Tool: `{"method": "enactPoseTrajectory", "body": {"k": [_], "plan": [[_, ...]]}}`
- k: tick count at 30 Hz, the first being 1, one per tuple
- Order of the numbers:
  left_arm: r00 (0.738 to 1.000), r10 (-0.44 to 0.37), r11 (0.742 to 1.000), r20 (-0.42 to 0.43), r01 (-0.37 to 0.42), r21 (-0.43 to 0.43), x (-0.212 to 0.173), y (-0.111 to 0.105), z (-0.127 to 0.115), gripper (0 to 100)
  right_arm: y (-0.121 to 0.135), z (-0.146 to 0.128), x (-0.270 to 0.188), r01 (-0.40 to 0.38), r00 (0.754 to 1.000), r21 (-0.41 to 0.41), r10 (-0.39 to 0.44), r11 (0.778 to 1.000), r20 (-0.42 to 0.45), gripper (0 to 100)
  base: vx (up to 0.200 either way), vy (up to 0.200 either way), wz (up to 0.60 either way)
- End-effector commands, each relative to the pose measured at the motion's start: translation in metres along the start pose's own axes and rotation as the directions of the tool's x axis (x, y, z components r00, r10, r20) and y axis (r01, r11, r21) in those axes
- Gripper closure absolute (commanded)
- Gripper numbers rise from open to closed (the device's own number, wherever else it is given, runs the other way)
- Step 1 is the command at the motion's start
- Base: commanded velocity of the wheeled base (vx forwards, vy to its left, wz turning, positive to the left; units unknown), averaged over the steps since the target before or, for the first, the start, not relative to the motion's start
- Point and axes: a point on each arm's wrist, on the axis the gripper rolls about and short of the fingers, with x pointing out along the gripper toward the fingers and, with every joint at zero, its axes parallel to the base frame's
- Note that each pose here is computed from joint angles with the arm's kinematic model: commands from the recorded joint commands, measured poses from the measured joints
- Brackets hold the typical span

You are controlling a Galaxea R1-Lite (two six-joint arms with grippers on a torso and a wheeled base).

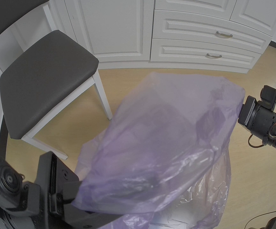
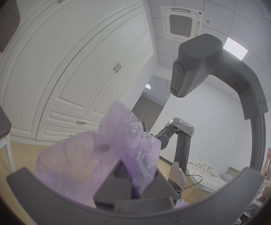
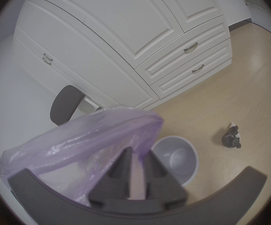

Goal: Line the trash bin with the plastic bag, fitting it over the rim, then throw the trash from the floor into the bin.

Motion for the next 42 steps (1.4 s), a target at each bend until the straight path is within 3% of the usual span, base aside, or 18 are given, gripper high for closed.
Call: {"method": "enactPoseTrajectory", "body": {"k": [1, 6, 10, 14, 18, 26, 30, 32, 36, 42], "plan": [[1.000, 0.013, 1.000, 0.002, -0.013, -0.007, -0.001, 0.002, 0.001, 100, -0.001, 0.003, -0.004, 0.001, 1.000, 0.002, -0.001, 1.000, 0.015, 100, 0.000, 0.000, 0.00], [0.999, 0.044, 0.999, -0.007, -0.044, -0.005, -0.003, 0.008, -0.001, 100, -0.003, 0.005, -0.005, 0.010, 1.000, 0.000, -0.010, 1.000, 0.028, 100, 0.000, 0.000, 0.00], [0.993, 0.117, 0.993, -0.018, -0.118, -0.025, -0.005, 0.022, -0.002, 100, -0.002, 0.007, -0.012, 0.009, 0.999, -0.018, -0.009, 1.000, 0.031, 100, 0.000, 0.000, 0.00], [0.984, 0.177, 0.984, -0.032, -0.177, -0.027, -0.004, 0.035, -0.004, 100, -0.003, 0.008, -0.018, 0.010, 0.999, -0.081, -0.007, 0.997, 0.040, 100, 0.000, 0.000, 0.00], [0.961, 0.266, 0.963, -0.081, -0.268, -0.010, 0.005, 0.057, -0.018, 100, -0.002, 0.012, -0.023, 0.007, 0.998, -0.090, -0.002, 0.996, 0.062, 100, 0.000, 0.000, 0.00], [0.936, 0.334, 0.942, -0.111, -0.335, 0.006, 0.012, 0.075, -0.028, 100, -0.002, 0.016, -0.033, 0.009, 0.996, -0.129, 0.003, 0.992, 0.093, 100, 0.000, 0.000, 0.00], [0.919, 0.380, 0.925, -0.109, -0.380, 0.017, 0.014, 0.081, -0.029, 100, -0.001, 0.018, -0.038, 0.005, 0.995, -0.138, 0.010, 0.990, 0.104, 100, 0.000, 0.000, 0.00], [0.899, 0.428, 0.904, -0.097, -0.427, 0.029, 0.018, 0.087, -0.029, 100, -0.001, 0.019, -0.040, 0.010, 0.994, -0.159, 0.008, 0.987, 0.112, 100, 0.000, 0.000, 0.00], [0.888, 0.451, 0.892, -0.091, -0.450, 0.033, 0.021, 0.089, -0.029, 100, 0.000, 0.021, -0.042, 0.023, 0.995, -0.173, -0.006, 0.985, 0.099, 100, 0.000, 0.000, 0.00], [0.842, 0.536, 0.844, -0.063, -0.534, 0.050, 0.031, 0.097, -0.028, 100, 0.006, 0.031, -0.052, 0.067, 0.996, -0.175, -0.055, 0.982, 0.072, 100, 0.000, 0.000, 0.00]]}}
